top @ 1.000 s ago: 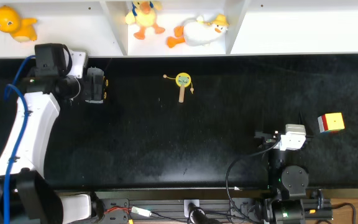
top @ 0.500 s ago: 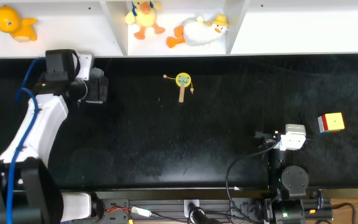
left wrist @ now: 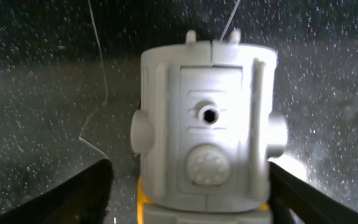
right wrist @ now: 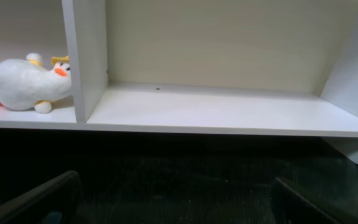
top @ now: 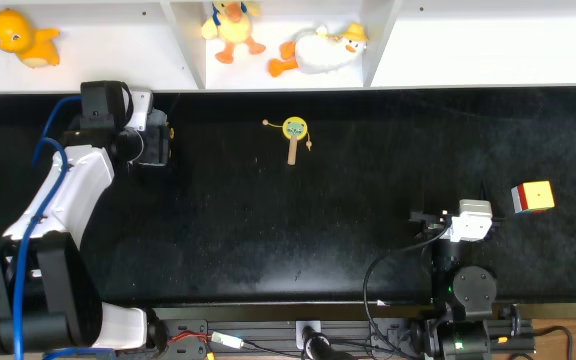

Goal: Store Toys

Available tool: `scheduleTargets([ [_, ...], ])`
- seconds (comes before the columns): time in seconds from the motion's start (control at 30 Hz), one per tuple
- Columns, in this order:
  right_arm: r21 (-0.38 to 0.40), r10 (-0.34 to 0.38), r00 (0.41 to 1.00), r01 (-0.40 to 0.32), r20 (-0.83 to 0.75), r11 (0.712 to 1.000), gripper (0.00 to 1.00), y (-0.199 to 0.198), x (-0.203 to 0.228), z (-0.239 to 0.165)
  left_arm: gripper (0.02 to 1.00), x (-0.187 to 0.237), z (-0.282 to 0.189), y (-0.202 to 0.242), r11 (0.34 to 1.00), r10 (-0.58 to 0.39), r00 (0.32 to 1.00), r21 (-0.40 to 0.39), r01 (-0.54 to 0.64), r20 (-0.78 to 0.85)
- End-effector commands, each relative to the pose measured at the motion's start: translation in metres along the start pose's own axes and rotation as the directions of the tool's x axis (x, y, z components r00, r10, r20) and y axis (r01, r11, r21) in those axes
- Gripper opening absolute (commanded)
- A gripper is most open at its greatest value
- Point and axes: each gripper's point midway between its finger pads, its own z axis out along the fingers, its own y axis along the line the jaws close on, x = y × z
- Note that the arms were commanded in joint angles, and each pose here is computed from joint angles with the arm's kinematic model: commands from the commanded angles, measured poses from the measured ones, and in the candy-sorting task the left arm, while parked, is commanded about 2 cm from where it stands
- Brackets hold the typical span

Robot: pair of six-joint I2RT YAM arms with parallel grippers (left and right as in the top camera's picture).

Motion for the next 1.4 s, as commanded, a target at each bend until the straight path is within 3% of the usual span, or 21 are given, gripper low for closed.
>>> scheduleTargets([
  [0.03,0.007,0.007,1.0,-0.007,0.0,1.0,0.996,-0.001,0.003,0.0,0.676,0.002,0.004,-0.001,1.0,0.002,1.0,-0.005,-0.002,-0.005],
  [0.47,0.007,0.007,1.0,-0.007,0.001,1.0,0.996,-0.001,0.003,0.0,0.441,0.0,0.004,-0.001,1.0,-0.005,1.0,-0.005,0.005,0.002],
  [0.67,0.007,0.007,1.0,-0.007,0.0,1.0,0.996,-0.001,0.003,0.0,0.323,-0.002,0.001,-0.001,0.998,-0.062,0.998,-0.005,0.062,0.003],
  [1.03,0.007,0.007,1.0,-0.007,0.001,1.0,0.996,-0.001,0.003,0.0,0.036,-0.041,-0.062,0.0,0.998,-0.068,0.994,-0.004,0.068,0.085],
  [1.4,0.007,0.007,1.0,-0.007,0.001,1.0,0.996,-0.001,0.003,0.0,0.036,-0.077,-0.116,-0.027,1.0,0.005,0.96,0.005,-0.006,0.28],
])
